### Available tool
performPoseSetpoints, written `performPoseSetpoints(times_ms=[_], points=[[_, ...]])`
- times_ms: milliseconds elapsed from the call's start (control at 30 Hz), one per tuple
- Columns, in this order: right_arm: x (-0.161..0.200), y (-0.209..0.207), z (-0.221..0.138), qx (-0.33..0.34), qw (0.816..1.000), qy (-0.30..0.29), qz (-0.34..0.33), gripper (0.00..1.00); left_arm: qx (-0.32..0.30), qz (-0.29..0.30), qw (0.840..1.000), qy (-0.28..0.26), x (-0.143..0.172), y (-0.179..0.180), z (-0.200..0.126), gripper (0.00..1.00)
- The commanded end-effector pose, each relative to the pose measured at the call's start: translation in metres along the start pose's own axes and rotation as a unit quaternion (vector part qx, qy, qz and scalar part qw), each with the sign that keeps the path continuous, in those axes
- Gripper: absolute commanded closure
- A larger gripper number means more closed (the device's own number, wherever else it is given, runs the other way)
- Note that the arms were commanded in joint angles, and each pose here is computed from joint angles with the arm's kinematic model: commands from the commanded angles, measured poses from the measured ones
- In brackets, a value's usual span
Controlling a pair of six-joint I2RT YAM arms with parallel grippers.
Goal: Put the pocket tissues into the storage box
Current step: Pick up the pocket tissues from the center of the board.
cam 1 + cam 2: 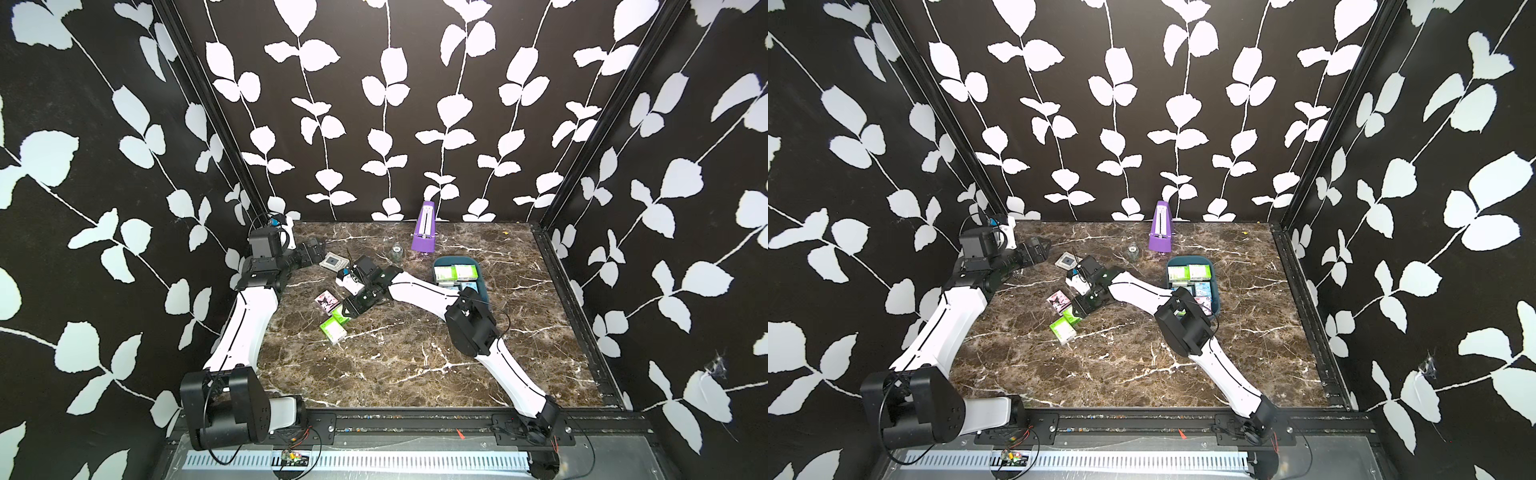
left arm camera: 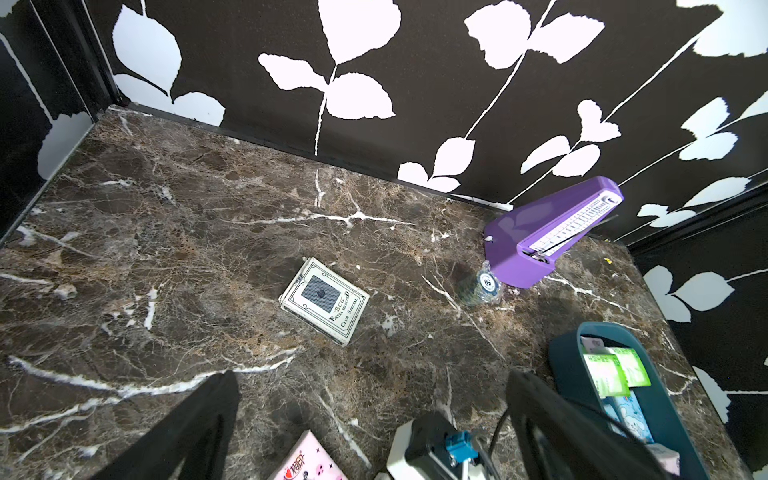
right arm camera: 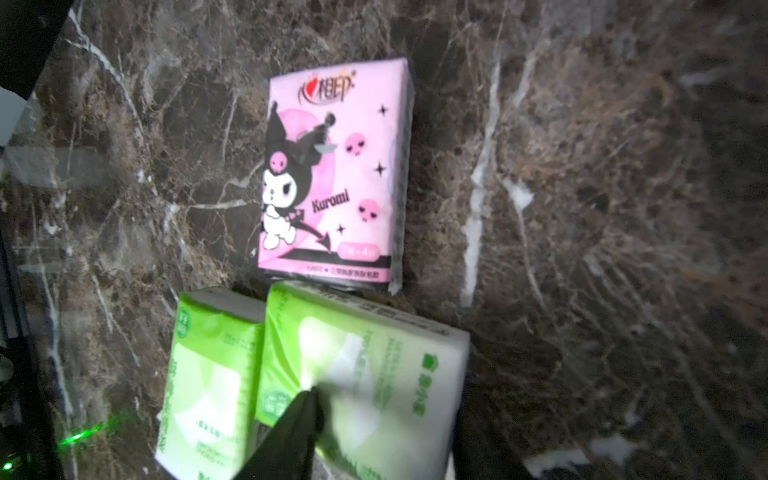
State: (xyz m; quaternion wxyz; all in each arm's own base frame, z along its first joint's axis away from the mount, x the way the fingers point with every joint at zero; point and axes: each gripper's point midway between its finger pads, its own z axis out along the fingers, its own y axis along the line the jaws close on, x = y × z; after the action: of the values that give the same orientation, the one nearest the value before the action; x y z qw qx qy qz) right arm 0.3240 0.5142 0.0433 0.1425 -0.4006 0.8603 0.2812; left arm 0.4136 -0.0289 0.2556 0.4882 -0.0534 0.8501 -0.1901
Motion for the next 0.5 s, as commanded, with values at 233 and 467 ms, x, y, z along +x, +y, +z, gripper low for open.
performPoseSetpoints(times_ms=[233, 467], points=[[0.016, -0.01, 0.005, 0.04, 0.998, 0.038, -0.016, 1.0, -0.003, 0.002, 1.0, -0.014, -0.01, -0.001, -0.007, 0.01], [-0.019, -0.029, -0.045, 0.038, 0.997, -0.064, 0.033, 1.0, 0.01, -0.003, 1.0, -0.016, -0.011, -0.004, -0.003, 0.01]])
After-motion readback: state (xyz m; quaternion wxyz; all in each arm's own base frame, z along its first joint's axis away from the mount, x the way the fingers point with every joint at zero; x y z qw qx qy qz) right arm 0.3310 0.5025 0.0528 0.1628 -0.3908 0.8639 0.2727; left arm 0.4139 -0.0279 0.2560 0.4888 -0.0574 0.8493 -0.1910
